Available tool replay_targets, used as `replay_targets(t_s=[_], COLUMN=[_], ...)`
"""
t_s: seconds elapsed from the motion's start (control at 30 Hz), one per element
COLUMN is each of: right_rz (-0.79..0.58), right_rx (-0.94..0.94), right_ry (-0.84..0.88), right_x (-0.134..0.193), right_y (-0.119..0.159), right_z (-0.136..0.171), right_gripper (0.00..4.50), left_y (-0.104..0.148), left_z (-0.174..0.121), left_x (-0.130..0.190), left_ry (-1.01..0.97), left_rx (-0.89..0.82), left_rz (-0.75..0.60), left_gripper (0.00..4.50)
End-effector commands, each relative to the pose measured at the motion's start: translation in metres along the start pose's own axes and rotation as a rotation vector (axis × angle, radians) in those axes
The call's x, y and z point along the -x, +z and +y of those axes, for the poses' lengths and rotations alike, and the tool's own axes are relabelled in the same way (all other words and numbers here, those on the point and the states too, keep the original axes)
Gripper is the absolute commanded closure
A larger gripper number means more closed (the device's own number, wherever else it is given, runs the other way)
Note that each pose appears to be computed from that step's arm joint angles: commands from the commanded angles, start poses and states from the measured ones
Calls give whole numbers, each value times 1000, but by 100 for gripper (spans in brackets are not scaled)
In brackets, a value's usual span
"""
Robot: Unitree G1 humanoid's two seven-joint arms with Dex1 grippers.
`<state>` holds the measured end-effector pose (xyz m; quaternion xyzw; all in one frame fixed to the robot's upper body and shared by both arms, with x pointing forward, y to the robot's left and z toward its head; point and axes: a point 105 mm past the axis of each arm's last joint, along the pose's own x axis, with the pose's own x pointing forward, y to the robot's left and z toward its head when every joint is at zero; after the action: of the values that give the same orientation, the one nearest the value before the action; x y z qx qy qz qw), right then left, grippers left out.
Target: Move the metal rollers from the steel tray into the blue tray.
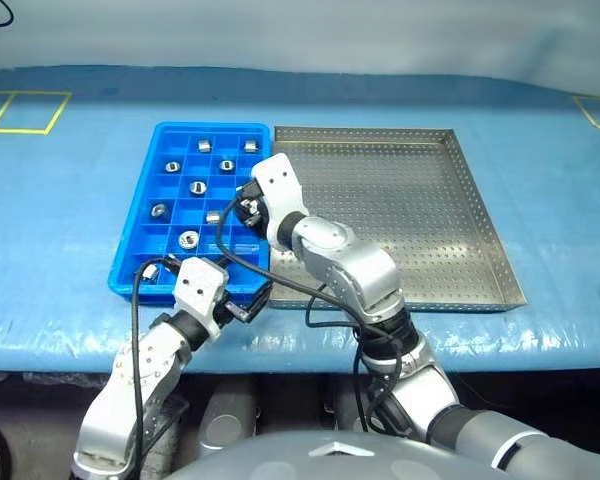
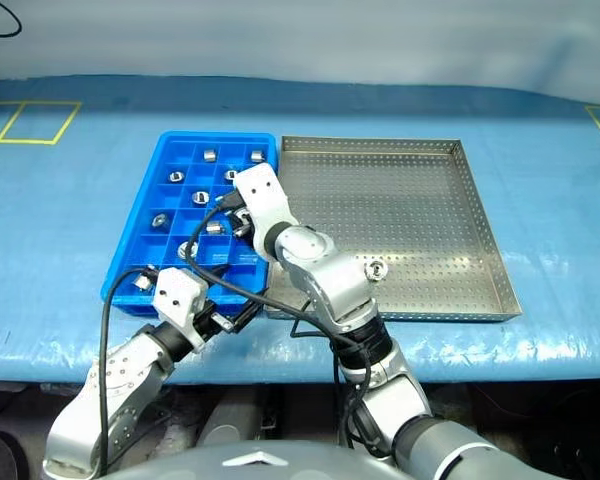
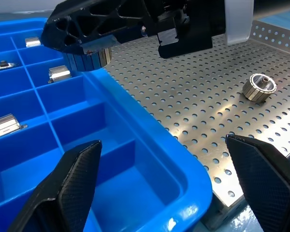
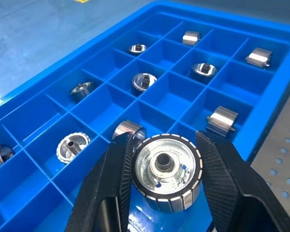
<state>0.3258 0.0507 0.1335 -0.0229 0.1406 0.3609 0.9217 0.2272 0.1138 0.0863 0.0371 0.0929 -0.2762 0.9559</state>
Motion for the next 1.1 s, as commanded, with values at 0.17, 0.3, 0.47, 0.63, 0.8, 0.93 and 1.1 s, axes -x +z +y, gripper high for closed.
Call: replay_targets(t_s=[0.17, 0.3, 0.47, 0.63, 0.8, 0.93, 1.1], right_rz=[77, 83, 18, -87, -126, -36, 99], right_rx=[12, 28, 5, -12, -19, -6, -76], right_ry=[74, 51, -35, -152, -344, -510, -603], right_x=[-6, -5, 0, 23, 69, 106, 134], right_y=[-28, -35, -24, 0, 8, -14, -52], right_z=[15, 9, -8, -37, -81, -113, -124], right_gripper=[284, 249, 90, 2, 2, 2, 2], left_y=[14, 14, 17, 23, 27, 28, 27], left_z=[-4, -6, -10, -14, -22, -29, -37], left_x=[5, 5, 1, -7, -16, -21, -28], left_ry=[1, -15, -57, -112, -187, -245, -311], left_rx=[-18, -18, -28, -38, -40, -52, -78], left_rz=[-53, -53, -58, -78, -92, -92, -85], left_gripper=[0, 0, 0, 0, 0, 0, 0])
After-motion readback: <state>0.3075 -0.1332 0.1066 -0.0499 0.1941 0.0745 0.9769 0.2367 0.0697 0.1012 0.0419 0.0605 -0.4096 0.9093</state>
